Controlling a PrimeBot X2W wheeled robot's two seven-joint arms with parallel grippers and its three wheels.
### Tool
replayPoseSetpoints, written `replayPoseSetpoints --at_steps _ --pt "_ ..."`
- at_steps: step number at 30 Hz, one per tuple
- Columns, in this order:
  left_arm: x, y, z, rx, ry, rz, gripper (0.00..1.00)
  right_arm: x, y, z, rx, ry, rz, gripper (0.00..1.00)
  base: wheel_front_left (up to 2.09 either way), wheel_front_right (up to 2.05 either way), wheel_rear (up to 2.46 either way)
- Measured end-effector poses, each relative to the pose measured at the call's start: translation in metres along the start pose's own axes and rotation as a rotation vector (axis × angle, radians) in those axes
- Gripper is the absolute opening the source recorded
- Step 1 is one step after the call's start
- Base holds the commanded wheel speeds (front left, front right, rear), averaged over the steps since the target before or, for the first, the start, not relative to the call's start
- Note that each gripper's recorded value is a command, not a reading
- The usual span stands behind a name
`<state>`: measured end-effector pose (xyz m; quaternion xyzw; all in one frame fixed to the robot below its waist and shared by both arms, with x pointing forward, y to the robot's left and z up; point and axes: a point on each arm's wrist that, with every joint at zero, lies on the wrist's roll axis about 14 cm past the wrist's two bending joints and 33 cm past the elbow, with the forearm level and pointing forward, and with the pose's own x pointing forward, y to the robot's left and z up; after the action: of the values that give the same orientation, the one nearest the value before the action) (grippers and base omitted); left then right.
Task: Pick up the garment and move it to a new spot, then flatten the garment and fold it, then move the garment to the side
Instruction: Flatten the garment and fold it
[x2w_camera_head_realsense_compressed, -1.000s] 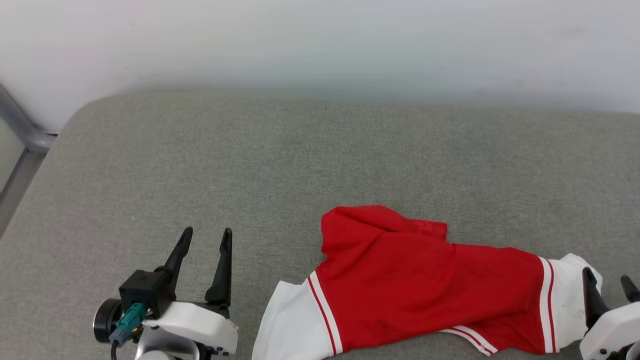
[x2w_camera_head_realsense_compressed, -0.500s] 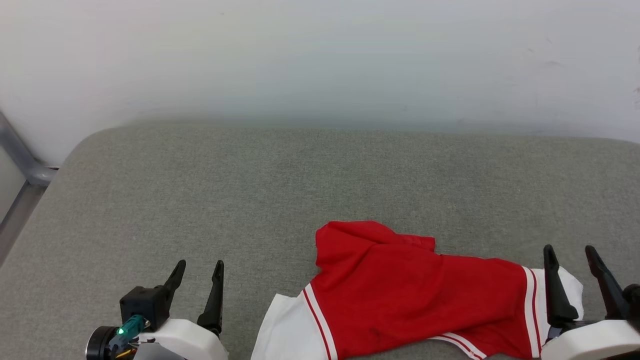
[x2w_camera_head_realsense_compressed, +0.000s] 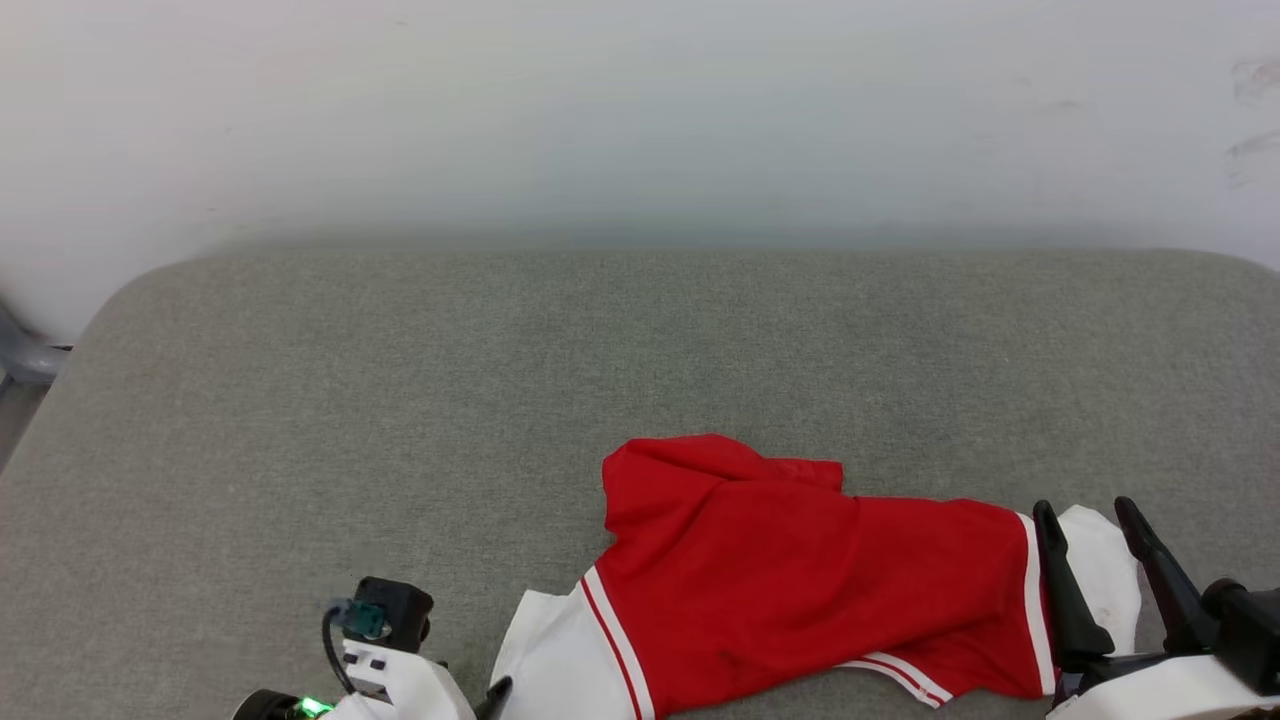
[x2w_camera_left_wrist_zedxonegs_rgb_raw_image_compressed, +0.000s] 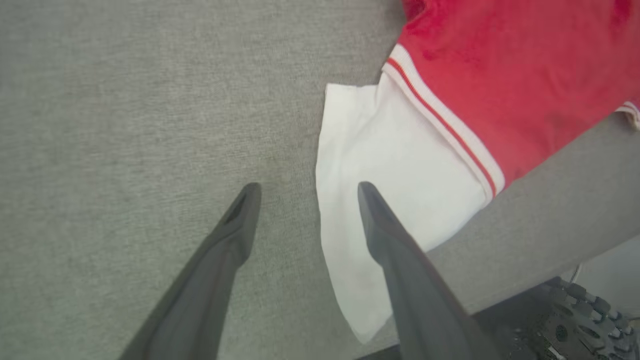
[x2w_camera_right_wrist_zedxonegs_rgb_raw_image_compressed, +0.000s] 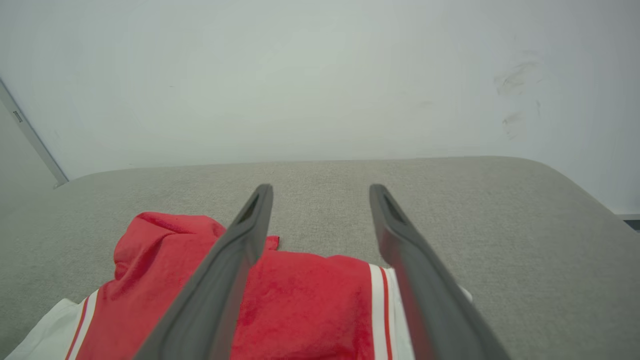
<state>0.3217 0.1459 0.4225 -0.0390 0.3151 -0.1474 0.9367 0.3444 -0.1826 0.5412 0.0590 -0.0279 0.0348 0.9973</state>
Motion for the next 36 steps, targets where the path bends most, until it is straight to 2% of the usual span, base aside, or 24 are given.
replayPoseSetpoints --at_steps 5,10,11,12,13,19,25,36 --pt "0.003 -0.016 -0.040 0.034 0.237 -0.085 1.00 0.001 -0.006 -0.007 0.016 0.023 -0.019 1.00 0.00 0.00 0.00" --pt "0.005 -0.026 -0.066 0.087 0.389 -0.138 1.00 0.005 -0.011 -0.018 0.031 0.054 -0.035 1.00 0.00 0.00 0.00" --pt "0.005 -0.026 -0.071 0.099 0.417 -0.142 0.47 0.006 -0.011 -0.019 0.032 0.058 -0.037 1.00 0.00 0.00 0.00" --pt "0.006 -0.027 -0.073 0.106 0.430 -0.152 0.19 0.008 -0.012 -0.020 0.032 0.059 -0.038 1.00 0.00 0.00 0.00" --pt "0.007 -0.030 -0.074 0.104 0.443 -0.163 0.00 0.009 -0.012 -0.021 0.033 0.062 -0.039 1.00 0.00 0.00 0.00" --pt "0.015 -0.031 -0.069 0.109 0.413 -0.166 0.00 0.010 -0.016 -0.032 0.049 0.108 -0.051 1.00 0.00 0.00 0.00" --pt "0.021 -0.018 -0.034 0.073 0.231 -0.088 0.00 0.003 -0.029 -0.050 0.106 0.192 -0.093 1.00 0.00 0.00 0.00" --pt "-0.002 0.031 0.037 0.015 -0.124 0.132 0.00 -0.035 -0.079 -0.109 0.127 0.568 -0.254 1.00 0.00 0.00 0.00"
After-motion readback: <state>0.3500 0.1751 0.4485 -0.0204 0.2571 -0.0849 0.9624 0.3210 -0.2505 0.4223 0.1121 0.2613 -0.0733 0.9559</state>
